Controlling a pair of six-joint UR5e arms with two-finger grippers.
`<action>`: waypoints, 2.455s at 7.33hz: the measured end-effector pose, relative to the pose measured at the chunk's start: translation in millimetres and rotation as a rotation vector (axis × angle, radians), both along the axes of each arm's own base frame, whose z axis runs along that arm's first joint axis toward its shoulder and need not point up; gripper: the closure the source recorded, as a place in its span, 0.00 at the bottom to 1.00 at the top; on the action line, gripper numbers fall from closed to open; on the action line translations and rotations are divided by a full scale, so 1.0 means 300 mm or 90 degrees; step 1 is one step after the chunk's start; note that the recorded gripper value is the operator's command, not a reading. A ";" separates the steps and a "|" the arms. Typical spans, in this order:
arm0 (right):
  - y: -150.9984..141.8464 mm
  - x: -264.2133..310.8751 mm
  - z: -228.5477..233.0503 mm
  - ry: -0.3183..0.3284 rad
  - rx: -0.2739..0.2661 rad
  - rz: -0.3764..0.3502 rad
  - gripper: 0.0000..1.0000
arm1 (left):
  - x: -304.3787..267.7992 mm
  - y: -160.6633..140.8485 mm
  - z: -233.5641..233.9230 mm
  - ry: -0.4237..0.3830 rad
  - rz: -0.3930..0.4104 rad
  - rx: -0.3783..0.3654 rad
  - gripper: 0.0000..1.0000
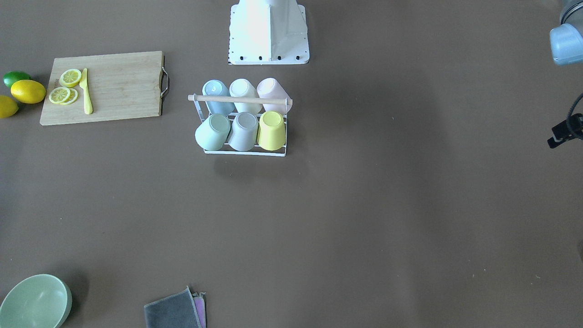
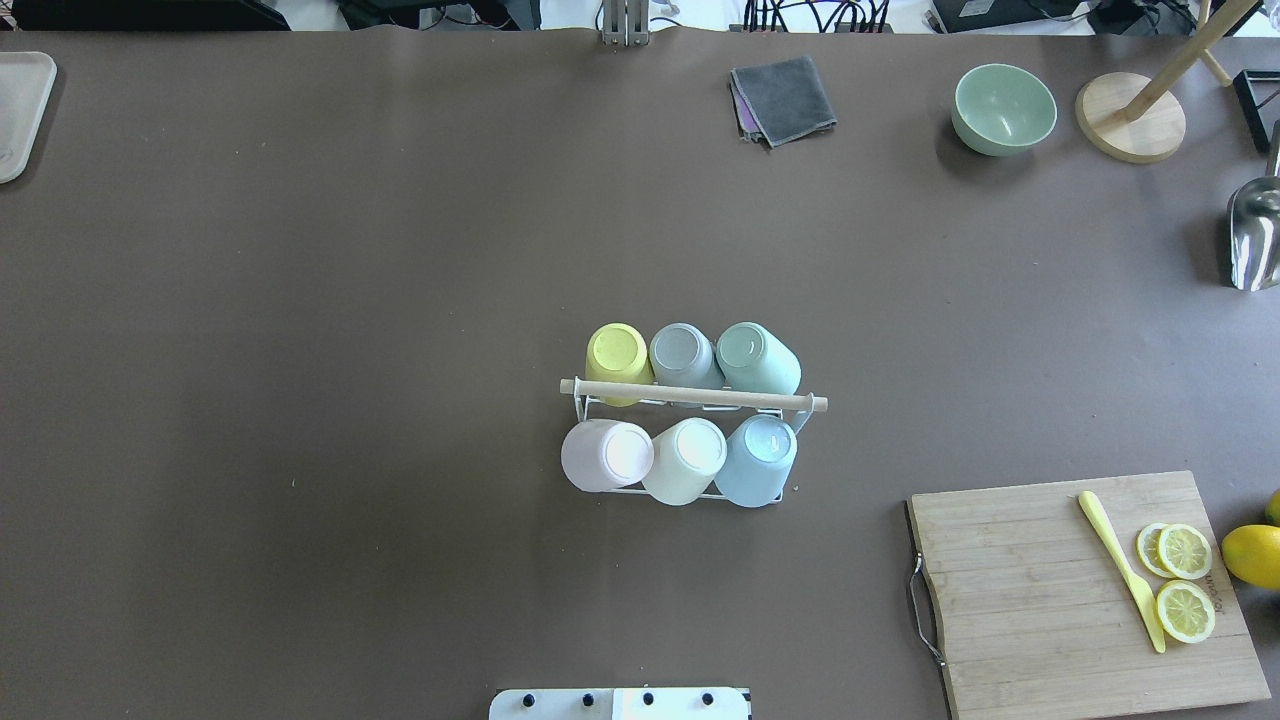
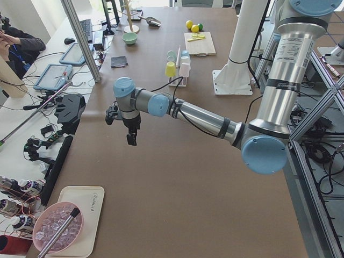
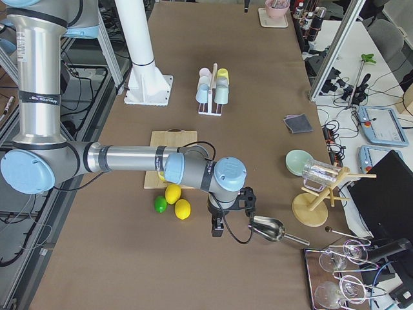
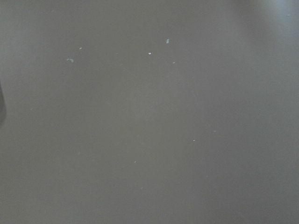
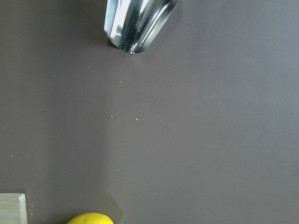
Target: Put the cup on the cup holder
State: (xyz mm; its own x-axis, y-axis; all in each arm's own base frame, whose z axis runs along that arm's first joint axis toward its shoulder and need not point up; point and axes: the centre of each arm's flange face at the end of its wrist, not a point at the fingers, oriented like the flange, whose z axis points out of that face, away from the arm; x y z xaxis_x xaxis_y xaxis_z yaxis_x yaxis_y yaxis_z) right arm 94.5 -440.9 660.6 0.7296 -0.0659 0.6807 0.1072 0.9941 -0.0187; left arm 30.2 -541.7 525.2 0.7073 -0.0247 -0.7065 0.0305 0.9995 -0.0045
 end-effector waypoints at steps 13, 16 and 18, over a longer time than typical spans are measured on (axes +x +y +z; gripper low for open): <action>0.004 0.000 0.003 0.000 0.000 -0.001 0.00 | -0.263 0.196 0.219 -0.010 0.076 0.084 0.01; 0.005 0.000 0.003 0.000 -0.001 -0.001 0.00 | -0.267 0.198 0.201 -0.008 0.062 0.078 0.01; 0.005 0.000 0.002 0.002 0.000 -0.001 0.00 | -0.269 0.199 0.201 -0.008 0.061 0.078 0.01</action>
State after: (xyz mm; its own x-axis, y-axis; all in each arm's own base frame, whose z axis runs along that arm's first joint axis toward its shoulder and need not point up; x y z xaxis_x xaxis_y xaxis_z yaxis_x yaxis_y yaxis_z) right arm 94.7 -439.6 661.3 0.7315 -0.0675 0.6785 0.1094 0.9938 -0.0191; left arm -50.4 -482.0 585.6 0.7108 0.1286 -0.6915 -0.0652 0.9910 0.1173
